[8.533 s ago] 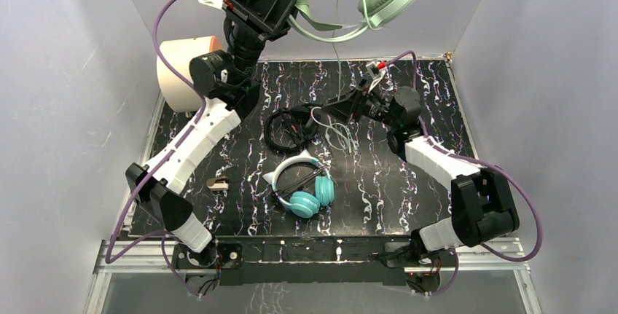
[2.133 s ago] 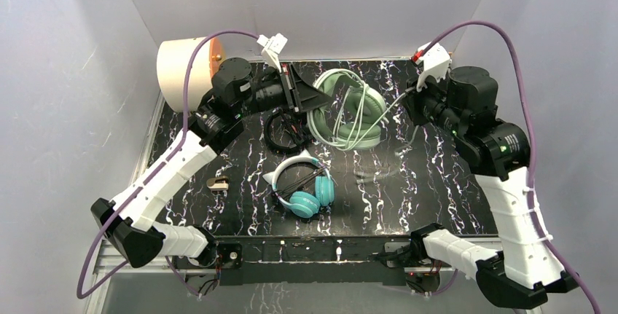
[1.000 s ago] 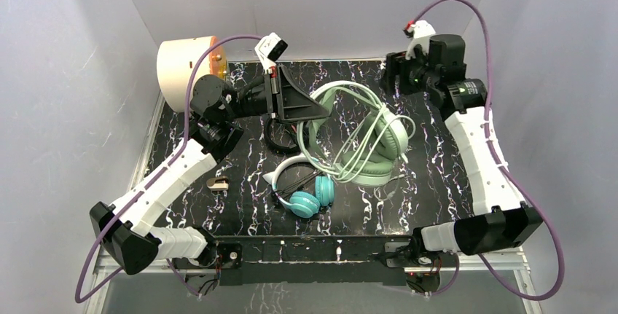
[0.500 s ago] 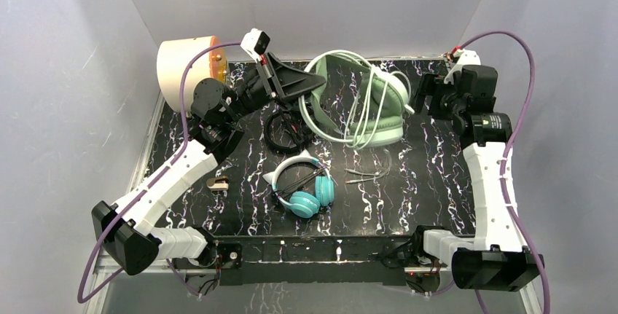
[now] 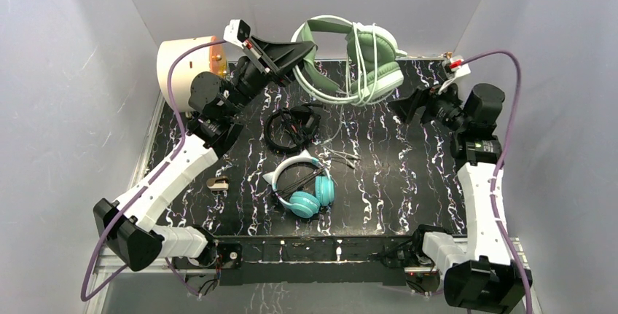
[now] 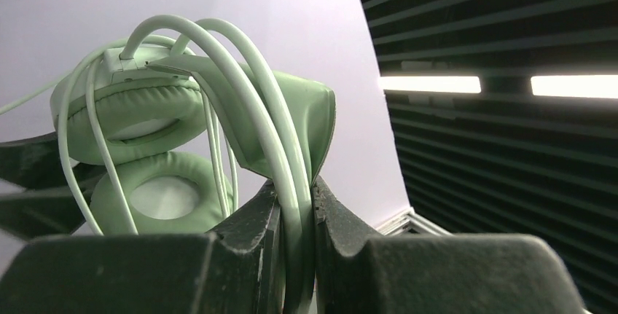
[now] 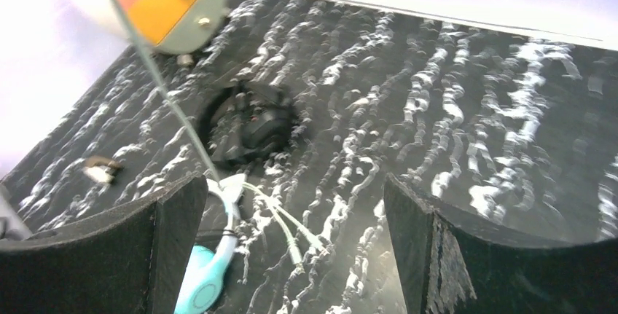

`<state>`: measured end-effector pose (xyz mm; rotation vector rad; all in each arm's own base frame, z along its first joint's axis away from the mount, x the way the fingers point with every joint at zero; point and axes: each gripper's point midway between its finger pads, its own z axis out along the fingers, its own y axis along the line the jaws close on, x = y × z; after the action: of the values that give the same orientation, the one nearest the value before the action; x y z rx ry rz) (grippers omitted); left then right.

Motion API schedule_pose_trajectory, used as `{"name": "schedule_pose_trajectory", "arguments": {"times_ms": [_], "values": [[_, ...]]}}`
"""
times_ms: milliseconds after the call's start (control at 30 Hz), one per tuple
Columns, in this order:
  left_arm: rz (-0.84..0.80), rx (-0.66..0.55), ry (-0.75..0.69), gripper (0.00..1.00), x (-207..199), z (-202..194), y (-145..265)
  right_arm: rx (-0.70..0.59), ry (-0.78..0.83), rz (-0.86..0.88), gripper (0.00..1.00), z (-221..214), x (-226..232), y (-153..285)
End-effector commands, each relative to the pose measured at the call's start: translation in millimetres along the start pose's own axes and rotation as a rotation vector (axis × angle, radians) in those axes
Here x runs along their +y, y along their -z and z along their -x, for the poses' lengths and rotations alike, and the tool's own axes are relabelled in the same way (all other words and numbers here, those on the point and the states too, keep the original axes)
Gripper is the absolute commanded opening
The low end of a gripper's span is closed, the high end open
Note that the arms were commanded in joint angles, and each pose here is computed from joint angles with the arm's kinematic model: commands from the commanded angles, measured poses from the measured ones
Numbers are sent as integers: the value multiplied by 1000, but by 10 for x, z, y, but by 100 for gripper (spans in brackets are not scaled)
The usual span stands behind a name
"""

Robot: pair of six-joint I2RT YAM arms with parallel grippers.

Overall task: Wrap the headphones
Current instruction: Wrap the headphones cable around the headphones.

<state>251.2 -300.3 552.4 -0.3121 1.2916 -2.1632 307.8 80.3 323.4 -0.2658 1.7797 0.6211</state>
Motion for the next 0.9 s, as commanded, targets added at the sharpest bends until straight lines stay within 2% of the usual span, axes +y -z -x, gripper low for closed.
{"name": "schedule_pose_trajectory", "arguments": {"times_ms": [0, 200, 333, 433, 533, 567, 633, 667, 700, 800, 867], "values": [[-244, -68, -10, 0, -822, 108, 12, -129, 94, 377, 99, 98, 498, -64], [-275, -71, -4, 0, -920, 120, 6, -153, 48, 508, 99, -18, 546, -191], [-304, -46, -18, 0, -1060, 78, -13, -144, 32, 505, 99, -32, 457, -375], [-325, -32, -17, 0, -1168, 55, -19, -117, 75, 595, 99, -122, 769, -650], [-347, -21, -26, 0, -1275, 35, -30, -157, 83, 611, 98, -71, 948, -902], [-352, -18, -30, 0, -1305, 31, -39, -176, 88, 626, 95, -2, 1009, -963], [-361, -12, -29, 0, -1346, 23, -43, -211, 68, 714, 68, 122, 1248, -991], [-363, -8, -25, 0, -1359, 16, -42, -266, 31, 708, 48, 237, 1289, -947], [-364, -4, -24, 0, -1367, 10, -38, -292, 11, 685, 38, 300, 1268, -940], [-364, 3, -21, 0, -1373, -5, -25, -342, -12, 626, 20, 465, 1218, -941], [-362, 3, -19, 0, -1367, -7, -15, -359, -18, 625, 14, 577, 1223, -972]]}}
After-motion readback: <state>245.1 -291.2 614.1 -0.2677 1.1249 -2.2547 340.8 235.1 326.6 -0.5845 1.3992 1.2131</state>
